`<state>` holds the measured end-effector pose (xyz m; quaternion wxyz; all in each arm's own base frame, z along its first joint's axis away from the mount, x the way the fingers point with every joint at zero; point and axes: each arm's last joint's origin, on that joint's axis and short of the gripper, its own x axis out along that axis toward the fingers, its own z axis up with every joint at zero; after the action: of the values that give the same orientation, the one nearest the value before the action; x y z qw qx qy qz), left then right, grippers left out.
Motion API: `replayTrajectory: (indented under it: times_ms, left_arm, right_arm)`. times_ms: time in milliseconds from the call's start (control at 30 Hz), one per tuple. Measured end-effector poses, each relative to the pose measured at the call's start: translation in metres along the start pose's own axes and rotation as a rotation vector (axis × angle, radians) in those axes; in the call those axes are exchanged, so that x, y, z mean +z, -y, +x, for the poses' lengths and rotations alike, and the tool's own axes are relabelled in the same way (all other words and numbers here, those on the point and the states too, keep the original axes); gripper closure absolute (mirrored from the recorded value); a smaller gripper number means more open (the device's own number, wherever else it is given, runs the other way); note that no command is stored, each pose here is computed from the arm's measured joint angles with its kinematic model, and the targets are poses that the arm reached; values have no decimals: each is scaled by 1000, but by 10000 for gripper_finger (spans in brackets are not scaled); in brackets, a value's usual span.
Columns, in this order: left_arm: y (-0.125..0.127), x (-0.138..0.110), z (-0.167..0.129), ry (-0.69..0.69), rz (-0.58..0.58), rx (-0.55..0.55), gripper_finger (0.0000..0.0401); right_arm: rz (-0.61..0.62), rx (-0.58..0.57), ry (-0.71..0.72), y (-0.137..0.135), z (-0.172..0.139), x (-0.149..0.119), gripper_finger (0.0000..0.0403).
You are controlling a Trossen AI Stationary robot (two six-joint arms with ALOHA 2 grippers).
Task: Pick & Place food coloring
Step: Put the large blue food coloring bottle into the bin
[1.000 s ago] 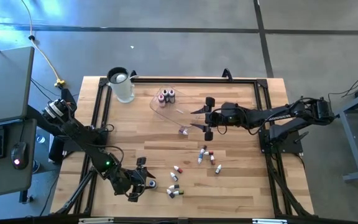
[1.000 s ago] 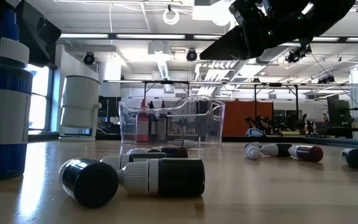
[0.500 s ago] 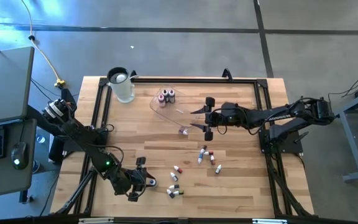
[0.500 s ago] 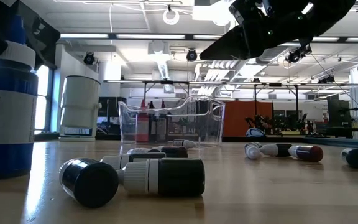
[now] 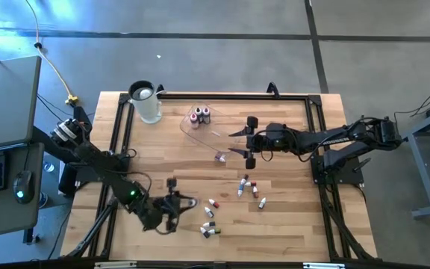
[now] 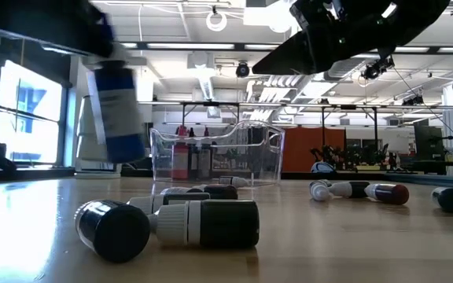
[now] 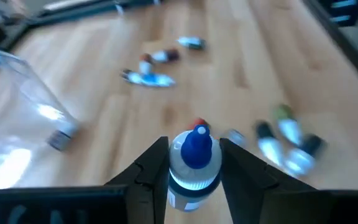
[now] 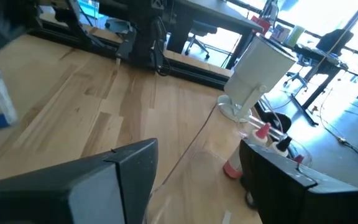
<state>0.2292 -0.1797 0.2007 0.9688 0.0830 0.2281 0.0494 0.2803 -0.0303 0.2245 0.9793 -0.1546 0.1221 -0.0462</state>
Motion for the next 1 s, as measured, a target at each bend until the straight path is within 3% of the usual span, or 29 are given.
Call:
replayTrajectory:
  times_ms: [200, 300, 533, 667, 767, 1000]
  left_arm:
    - [-54, 39, 32, -19, -41, 180, 295]
    - [-91, 64, 44, -3, -132, 290, 296]
    - [-147, 108, 45, 82, -275, 447, 296]
    - [-174, 104, 44, 27, -351, 566, 297]
    - [-192, 81, 49, -81, -424, 594, 297]
    - [-223, 21, 63, -190, -601, 681, 297]
  right_arm:
    - [0, -2, 7, 0, 0, 1, 185]
    - [0, -2, 7, 0, 0, 1, 185]
    - [7, 0, 1, 0, 0, 0, 186]
    - [8, 7, -20, -1, 0, -2, 187]
    - [8, 13, -38, -1, 0, -4, 187]
    - [7, 12, -34, -1, 0, -3, 186]
